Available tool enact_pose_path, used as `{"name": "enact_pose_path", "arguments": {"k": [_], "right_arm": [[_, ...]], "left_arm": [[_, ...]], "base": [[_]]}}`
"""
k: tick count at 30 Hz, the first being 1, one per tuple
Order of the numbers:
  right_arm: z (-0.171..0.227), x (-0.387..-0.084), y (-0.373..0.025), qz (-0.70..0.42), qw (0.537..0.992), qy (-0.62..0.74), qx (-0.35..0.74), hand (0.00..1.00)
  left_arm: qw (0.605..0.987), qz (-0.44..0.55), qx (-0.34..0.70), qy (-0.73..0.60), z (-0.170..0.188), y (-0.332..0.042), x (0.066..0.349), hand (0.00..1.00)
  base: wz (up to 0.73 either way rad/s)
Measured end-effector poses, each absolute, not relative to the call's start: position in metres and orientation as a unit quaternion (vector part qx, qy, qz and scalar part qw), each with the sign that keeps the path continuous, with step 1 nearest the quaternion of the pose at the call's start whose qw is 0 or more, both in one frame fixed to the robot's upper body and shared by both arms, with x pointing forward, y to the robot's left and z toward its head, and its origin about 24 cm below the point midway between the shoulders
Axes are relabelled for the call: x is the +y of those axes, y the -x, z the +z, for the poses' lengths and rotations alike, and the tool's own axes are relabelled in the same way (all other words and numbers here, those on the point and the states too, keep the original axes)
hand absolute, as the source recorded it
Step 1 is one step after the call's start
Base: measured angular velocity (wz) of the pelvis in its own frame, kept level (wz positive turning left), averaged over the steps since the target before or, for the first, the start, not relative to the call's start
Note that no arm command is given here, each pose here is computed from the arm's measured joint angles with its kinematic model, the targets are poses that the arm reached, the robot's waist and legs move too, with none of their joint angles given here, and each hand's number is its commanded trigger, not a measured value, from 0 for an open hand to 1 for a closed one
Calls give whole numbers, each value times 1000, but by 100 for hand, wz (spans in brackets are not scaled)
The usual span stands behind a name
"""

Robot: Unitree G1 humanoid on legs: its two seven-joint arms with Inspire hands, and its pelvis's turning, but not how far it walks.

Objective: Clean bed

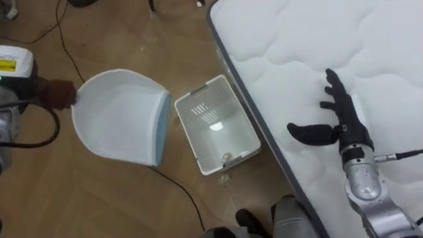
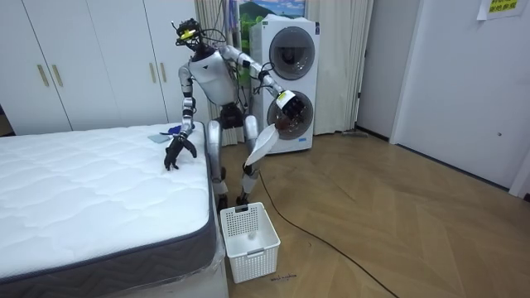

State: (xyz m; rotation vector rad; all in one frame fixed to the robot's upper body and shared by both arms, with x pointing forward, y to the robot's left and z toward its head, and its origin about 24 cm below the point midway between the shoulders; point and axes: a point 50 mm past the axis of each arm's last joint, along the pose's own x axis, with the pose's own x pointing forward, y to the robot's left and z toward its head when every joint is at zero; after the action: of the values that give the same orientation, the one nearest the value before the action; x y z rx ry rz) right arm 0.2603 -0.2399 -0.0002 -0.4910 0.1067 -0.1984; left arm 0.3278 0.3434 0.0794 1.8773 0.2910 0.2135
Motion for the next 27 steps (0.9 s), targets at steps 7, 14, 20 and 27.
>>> {"name": "enact_pose_path", "arguments": {"k": [7,14,20,27], "right_arm": [[-7,-239,-255,-117,962,239,66,0],[-14,-252,-240,-188,953,221,87,0],[-11,-250,-232,-212,954,194,81,0],[-16,-235,-232,-200,961,166,91,0]], "left_arm": [[625,113,60,-770,65,-310,333,100],[678,82,-55,-728,68,-314,276,100],[719,68,-135,-678,80,-310,233,100],[778,51,-127,-614,59,-290,216,100]], "base": [[-76],[-28],[-69],[-160]]}}
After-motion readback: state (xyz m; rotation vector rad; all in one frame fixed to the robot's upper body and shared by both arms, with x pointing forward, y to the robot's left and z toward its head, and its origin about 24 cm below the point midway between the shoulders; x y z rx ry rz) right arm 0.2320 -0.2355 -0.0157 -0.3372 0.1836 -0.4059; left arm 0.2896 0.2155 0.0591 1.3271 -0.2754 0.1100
